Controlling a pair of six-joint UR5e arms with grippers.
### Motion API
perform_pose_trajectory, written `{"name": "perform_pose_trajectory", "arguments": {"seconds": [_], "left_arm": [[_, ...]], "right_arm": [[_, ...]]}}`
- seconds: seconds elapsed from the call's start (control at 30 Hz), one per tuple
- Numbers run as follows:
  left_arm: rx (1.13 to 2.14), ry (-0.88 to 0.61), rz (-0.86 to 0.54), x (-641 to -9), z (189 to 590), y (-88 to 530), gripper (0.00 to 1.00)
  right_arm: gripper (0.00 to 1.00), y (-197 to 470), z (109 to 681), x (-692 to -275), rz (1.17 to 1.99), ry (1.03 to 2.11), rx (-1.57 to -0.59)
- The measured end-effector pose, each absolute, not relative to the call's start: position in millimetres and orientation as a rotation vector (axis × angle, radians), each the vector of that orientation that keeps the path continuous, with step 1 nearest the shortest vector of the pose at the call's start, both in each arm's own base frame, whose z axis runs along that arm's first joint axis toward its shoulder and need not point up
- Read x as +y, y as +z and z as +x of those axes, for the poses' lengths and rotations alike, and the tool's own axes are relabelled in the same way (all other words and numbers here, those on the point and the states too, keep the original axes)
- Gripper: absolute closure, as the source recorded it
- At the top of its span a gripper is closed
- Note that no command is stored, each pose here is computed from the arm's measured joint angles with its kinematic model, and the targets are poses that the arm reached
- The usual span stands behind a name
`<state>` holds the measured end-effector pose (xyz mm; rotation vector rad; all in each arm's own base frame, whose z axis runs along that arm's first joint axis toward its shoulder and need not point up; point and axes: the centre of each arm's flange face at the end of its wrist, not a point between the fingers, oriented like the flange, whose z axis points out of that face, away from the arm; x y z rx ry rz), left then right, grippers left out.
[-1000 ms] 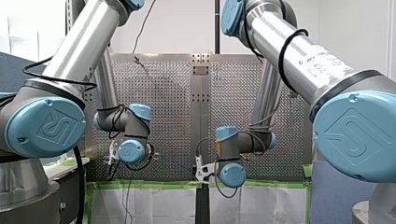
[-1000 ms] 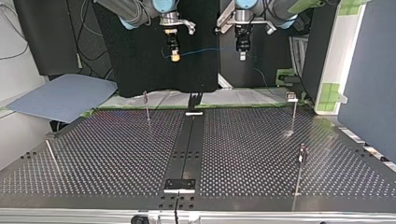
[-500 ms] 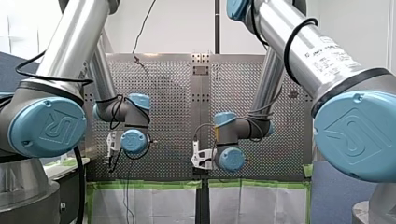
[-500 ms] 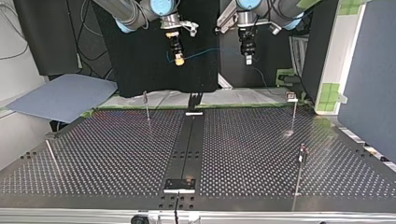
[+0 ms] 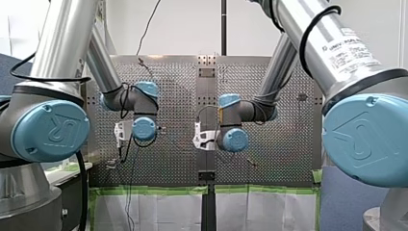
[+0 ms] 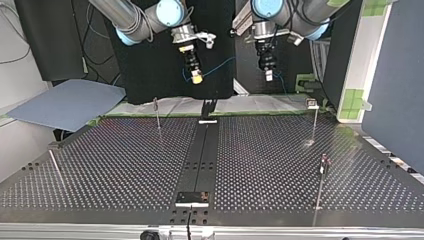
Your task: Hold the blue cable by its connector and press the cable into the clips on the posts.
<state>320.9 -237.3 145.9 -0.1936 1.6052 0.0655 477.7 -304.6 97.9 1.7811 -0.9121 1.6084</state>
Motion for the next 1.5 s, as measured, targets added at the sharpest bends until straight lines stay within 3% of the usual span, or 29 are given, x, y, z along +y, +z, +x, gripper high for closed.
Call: {"name": "perform_pose_trajectory", "arguments": {"seconds": [0.9, 1.23, 1.5], "left_arm": [[1.553, -0.012, -0.218, -236.3, 317.4, 236.1, 1.0], [1.462, -0.092, -0.3, -236.8, 330.1, 304.0, 1.0], [1.426, -0.132, -0.377, -229.9, 346.2, 338.5, 1.0]], "right_arm": [[1.0, 291.5, 511.1, -342.7, 1.584, 1.809, -0.818], [1.0, 393.0, 515.3, -341.7, 1.422, 1.942, -0.735], [1.0, 440.0, 508.5, -336.7, 1.354, 2.002, -0.685]]}}
